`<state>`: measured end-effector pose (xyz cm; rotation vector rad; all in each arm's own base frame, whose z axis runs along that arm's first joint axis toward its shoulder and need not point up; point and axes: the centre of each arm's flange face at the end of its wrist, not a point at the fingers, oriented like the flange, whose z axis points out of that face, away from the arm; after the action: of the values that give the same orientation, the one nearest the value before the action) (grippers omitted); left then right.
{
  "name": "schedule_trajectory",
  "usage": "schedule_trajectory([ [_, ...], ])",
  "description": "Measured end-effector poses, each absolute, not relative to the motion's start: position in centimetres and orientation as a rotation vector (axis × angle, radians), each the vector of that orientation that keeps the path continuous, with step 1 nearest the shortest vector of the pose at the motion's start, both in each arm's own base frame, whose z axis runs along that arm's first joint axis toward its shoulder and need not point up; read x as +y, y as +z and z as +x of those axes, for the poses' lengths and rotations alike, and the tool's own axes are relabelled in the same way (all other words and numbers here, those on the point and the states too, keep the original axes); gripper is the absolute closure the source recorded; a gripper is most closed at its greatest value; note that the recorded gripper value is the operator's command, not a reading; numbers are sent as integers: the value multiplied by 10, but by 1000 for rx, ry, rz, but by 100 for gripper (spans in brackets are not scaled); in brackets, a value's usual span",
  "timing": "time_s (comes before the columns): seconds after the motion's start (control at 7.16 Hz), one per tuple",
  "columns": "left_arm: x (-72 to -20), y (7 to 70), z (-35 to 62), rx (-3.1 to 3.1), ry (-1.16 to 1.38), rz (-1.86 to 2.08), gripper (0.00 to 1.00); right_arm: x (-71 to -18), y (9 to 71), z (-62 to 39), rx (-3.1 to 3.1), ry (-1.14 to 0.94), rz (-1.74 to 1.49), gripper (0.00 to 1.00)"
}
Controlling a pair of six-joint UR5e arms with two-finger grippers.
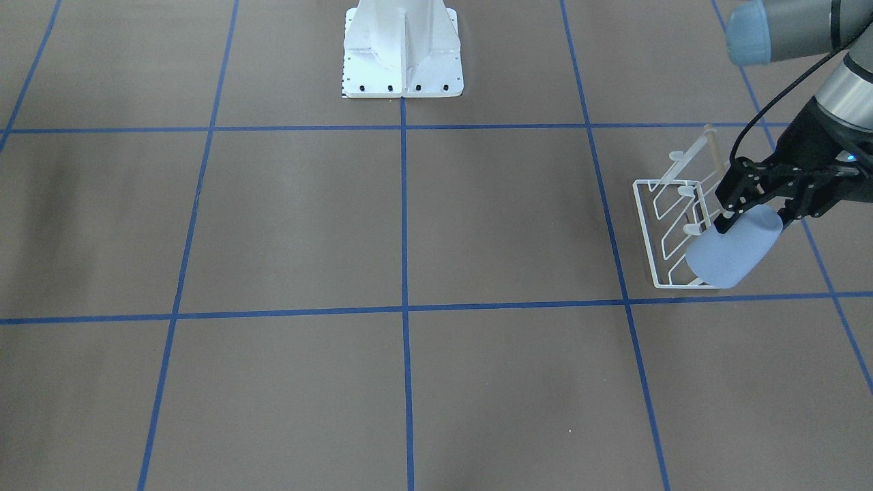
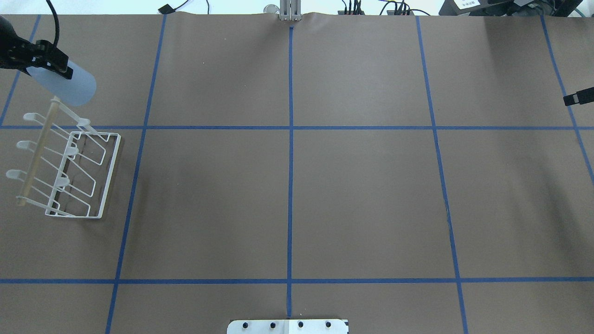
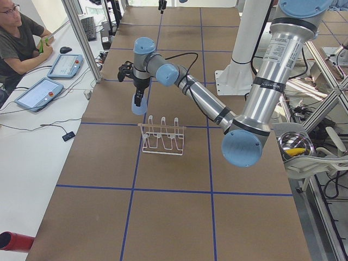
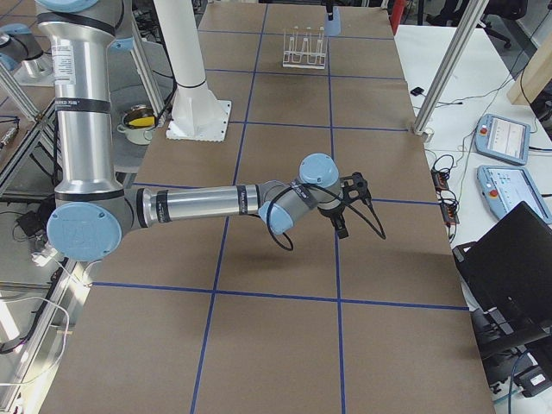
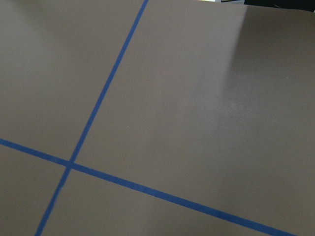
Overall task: Hang cup on cup holder
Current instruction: 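Carry the cup with the left gripper toward the wire rack while the right arm withdraws, then lower the cup with the left gripper onto the rack's farthest peg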
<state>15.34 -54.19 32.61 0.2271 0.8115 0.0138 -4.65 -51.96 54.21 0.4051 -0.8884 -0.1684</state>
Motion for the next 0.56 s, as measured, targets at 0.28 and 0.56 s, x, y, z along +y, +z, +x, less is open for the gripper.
schedule_trajectory([
  [0.28, -537, 336, 166, 787, 46, 179, 100, -518, 542, -42, -859, -219, 326, 0],
  [0.56, -537, 345, 180, 779, 65, 150, 100, -517, 540, -37, -840, -250, 289, 0],
])
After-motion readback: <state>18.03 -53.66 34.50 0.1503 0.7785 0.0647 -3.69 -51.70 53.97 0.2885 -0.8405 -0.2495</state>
